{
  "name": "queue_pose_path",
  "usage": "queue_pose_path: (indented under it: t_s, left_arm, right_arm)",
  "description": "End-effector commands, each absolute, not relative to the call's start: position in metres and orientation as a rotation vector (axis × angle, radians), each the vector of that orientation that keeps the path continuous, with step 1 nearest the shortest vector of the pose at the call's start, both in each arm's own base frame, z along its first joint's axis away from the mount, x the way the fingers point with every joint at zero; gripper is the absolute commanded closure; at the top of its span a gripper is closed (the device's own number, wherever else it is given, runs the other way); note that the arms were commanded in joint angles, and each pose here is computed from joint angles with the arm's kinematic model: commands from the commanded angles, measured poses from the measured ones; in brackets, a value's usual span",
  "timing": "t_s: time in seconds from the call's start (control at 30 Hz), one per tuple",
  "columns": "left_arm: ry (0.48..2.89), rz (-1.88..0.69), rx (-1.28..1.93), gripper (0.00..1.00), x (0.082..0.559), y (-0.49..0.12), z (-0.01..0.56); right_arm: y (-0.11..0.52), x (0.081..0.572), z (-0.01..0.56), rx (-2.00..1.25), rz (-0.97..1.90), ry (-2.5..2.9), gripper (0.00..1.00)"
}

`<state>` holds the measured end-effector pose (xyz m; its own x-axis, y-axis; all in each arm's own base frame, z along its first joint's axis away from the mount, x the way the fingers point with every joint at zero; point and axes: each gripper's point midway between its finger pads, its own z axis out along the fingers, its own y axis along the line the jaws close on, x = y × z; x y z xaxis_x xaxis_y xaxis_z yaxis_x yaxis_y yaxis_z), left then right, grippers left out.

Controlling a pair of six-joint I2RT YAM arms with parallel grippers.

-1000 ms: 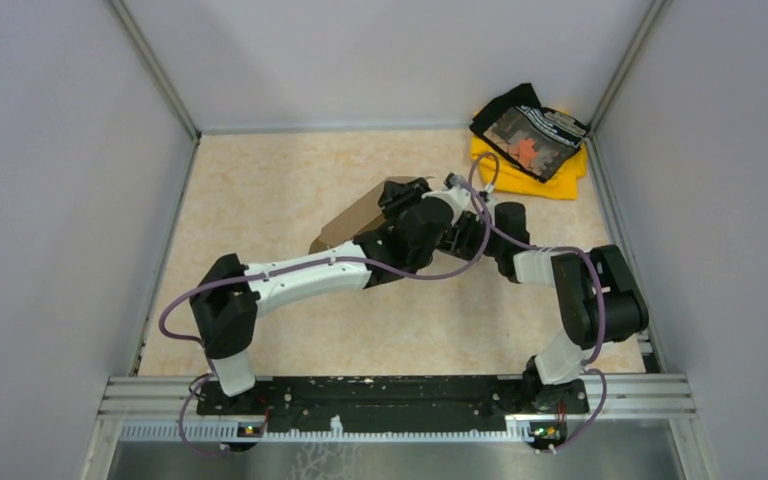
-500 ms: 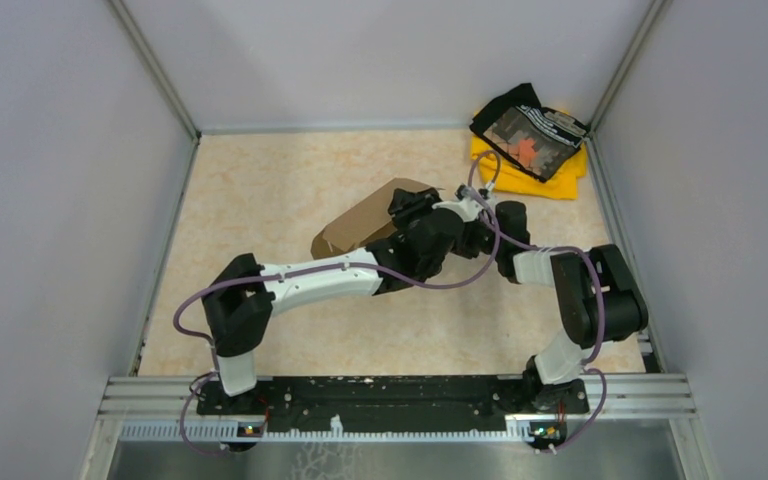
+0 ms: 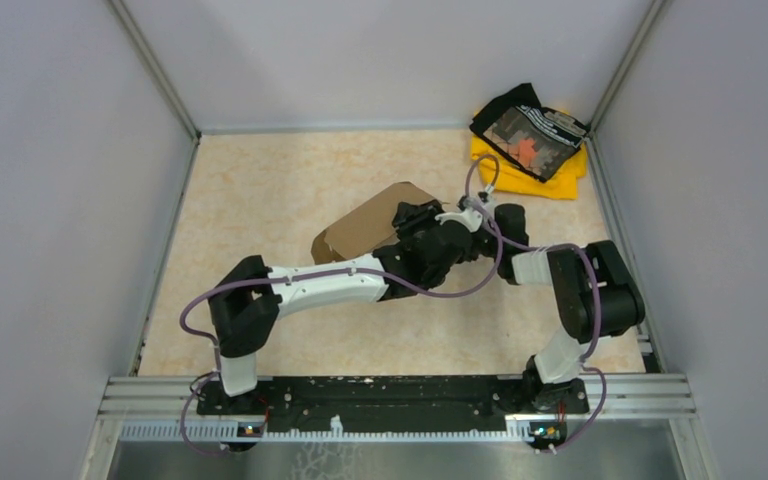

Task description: Fold the paper box

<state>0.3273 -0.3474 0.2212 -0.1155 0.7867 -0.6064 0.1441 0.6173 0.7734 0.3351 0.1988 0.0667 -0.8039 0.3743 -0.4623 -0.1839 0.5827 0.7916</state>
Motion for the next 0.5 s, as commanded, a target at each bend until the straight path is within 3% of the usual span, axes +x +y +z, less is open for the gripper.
queue_pose_path:
  t_s: [0.0, 0.47]
  left_arm:
    - [1.660, 0.627, 0.789, 0.96, 0.321, -0.351, 0.208]
    - [1.706, 0.557, 0.773, 0.95, 0.314, -0.346, 0.202]
  right_arm:
    - [0.203, 0.342, 0.075, 0.105, 1.215, 2.154, 0.63]
    - [0.191, 0.378, 0.101, 0.160, 1.272, 2.063, 0.64]
